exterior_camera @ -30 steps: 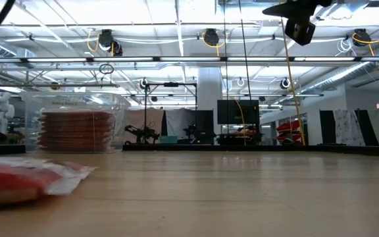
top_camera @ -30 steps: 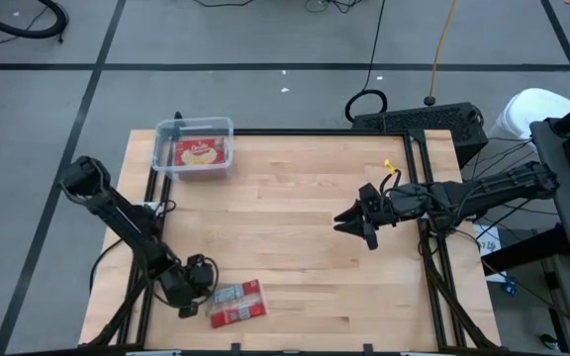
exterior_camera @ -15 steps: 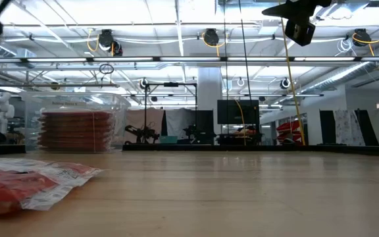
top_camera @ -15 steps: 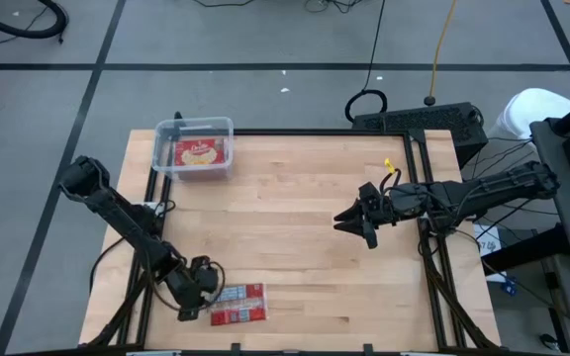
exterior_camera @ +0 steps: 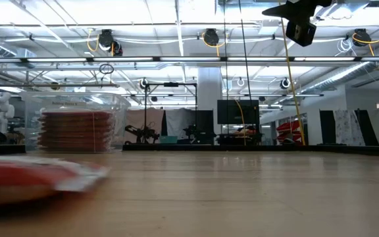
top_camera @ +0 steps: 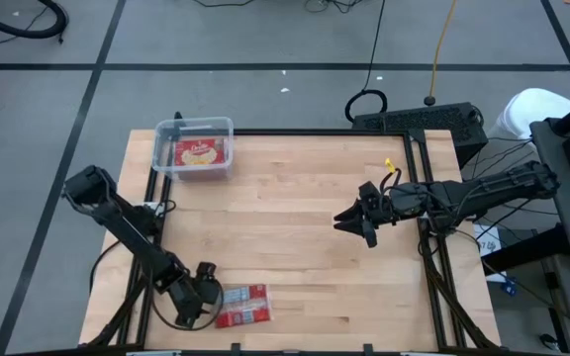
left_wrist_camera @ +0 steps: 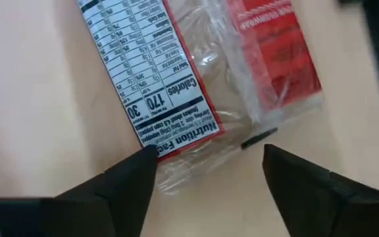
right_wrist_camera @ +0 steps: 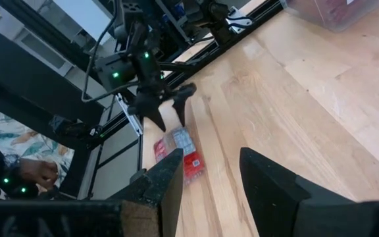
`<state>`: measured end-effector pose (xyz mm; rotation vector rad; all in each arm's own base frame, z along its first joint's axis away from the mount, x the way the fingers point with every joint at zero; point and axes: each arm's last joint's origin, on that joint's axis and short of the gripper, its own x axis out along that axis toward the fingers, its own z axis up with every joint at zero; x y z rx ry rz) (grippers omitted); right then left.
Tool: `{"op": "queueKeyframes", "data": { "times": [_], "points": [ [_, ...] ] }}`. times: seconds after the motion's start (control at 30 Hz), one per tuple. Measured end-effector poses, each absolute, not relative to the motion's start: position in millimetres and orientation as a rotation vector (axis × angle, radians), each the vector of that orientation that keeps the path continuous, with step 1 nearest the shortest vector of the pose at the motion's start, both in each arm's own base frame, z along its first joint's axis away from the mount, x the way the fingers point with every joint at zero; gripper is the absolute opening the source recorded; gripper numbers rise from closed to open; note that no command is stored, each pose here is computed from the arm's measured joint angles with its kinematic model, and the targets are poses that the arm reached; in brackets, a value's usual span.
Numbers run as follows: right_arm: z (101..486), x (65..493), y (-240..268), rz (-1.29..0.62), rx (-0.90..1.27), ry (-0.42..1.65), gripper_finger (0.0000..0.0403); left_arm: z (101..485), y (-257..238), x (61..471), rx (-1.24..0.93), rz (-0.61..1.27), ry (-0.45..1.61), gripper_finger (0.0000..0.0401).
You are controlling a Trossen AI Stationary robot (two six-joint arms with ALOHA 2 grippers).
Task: Sort popcorn bags into baskets
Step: Put the popcorn pack into the transparent bin
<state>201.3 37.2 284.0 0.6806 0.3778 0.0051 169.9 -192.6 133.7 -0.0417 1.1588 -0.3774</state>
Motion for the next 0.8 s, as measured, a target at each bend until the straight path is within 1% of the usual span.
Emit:
{"op": "queueKeyframes", "data": {
  "times": [0.1, 0.2, 0.3, 0.43, 0.47, 0.63, 0.8],
  "points": [
    [284.0, 201.3, 37.2, 0.005, 0.682, 0.378, 0.0144, 126.0, -201.0, 177.3, -0.057, -0.409, 1.113, 0.0248],
    [284.0, 201.3, 37.2, 0.005, 0.683, 0.378, 0.0144, 119.5, -207.3, 183.0, -0.079, -0.422, 1.073, 0.0204],
    [284.0, 201.3, 37.2, 0.005, 0.682, 0.378, 0.0144, 117.6, -207.1, 188.1, -0.101, -0.405, 1.044, 0.0137],
    [283.9, 201.4, 37.0, 0.003, 0.666, 0.376, 0.0144, 117.9, -201.3, 196.1, -0.137, -0.368, 1.022, 0.0031],
    [283.5, 201.8, 37.1, 0.003, 0.661, 0.378, 0.0144, 118.1, -199.5, 198.9, -0.15, -0.358, 1.016, 0.0016],
    [281.7, 203.5, 36.9, -0.004, 0.64, 0.384, 0.0144, 120.2, -187.9, 212.9, -0.218, -0.26, 0.975, 0.0009],
    [278.9, 206.7, 34.8, -0.041, 0.64, 0.387, 0.0144, 133.7, -176.1, 229.3, -0.26, -0.18, 0.889, 0.0004]
  ]
}}
